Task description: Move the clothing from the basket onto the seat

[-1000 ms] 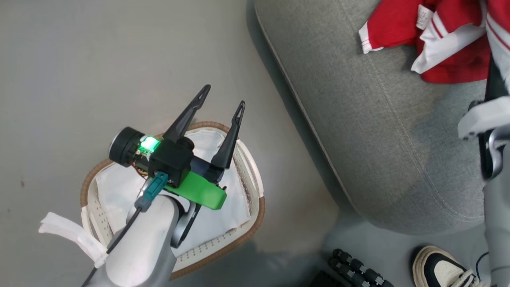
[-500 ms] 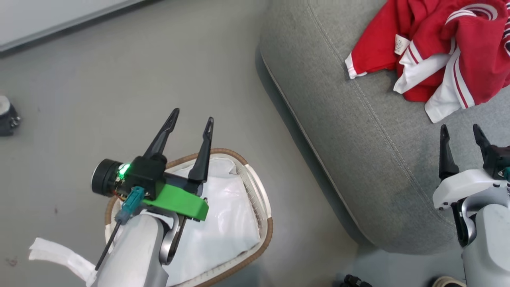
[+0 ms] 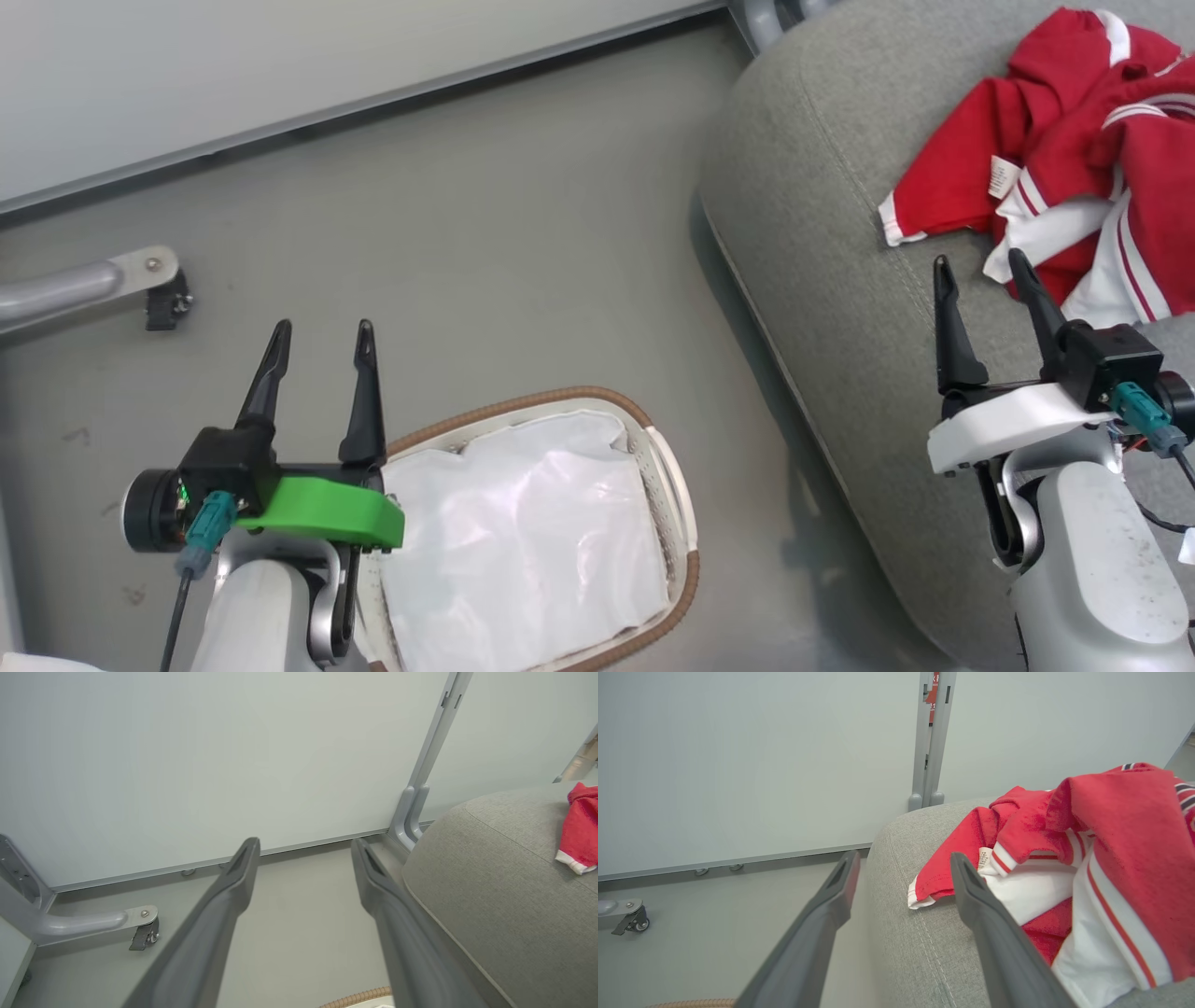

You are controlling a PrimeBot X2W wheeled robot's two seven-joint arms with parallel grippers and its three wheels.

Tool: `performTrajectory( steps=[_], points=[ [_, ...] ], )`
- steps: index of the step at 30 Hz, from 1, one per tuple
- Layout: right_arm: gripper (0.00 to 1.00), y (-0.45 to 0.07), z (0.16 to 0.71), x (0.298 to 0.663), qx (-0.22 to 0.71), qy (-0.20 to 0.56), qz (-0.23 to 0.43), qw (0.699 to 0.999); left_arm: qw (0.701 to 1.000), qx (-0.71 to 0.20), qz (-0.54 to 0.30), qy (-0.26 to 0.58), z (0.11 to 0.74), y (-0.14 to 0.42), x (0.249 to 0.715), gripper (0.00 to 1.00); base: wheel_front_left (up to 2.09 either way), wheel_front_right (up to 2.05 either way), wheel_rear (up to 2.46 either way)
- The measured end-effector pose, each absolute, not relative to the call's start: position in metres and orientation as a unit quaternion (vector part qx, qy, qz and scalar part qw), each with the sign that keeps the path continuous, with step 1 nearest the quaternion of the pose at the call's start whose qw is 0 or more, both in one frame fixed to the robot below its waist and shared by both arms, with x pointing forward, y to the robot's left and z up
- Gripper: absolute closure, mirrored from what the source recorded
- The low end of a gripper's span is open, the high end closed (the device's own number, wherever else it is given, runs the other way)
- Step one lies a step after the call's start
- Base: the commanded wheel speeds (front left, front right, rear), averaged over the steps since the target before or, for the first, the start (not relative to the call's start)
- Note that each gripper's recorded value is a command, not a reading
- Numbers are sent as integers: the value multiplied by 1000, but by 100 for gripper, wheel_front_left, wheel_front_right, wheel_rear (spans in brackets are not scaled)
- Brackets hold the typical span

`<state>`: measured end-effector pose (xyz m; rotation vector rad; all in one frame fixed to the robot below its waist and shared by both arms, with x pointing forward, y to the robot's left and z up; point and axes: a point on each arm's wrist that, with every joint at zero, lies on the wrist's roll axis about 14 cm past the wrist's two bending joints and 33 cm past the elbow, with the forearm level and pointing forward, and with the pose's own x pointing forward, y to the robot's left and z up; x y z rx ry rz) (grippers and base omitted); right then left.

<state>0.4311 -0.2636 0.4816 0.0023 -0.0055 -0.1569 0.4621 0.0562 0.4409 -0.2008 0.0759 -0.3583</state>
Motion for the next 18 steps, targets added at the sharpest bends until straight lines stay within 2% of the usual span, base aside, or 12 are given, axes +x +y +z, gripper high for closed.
performTrajectory(
  steps=[8,18],
  points=[
    [0,-215,501,441,30,-31,-12,999,990,-96,-98,39,446,108,445,0,0,0,0],
    [0,-192,496,420,40,-21,15,999,994,-93,-32,41,450,155,411,0,0,0,0]
  ],
)
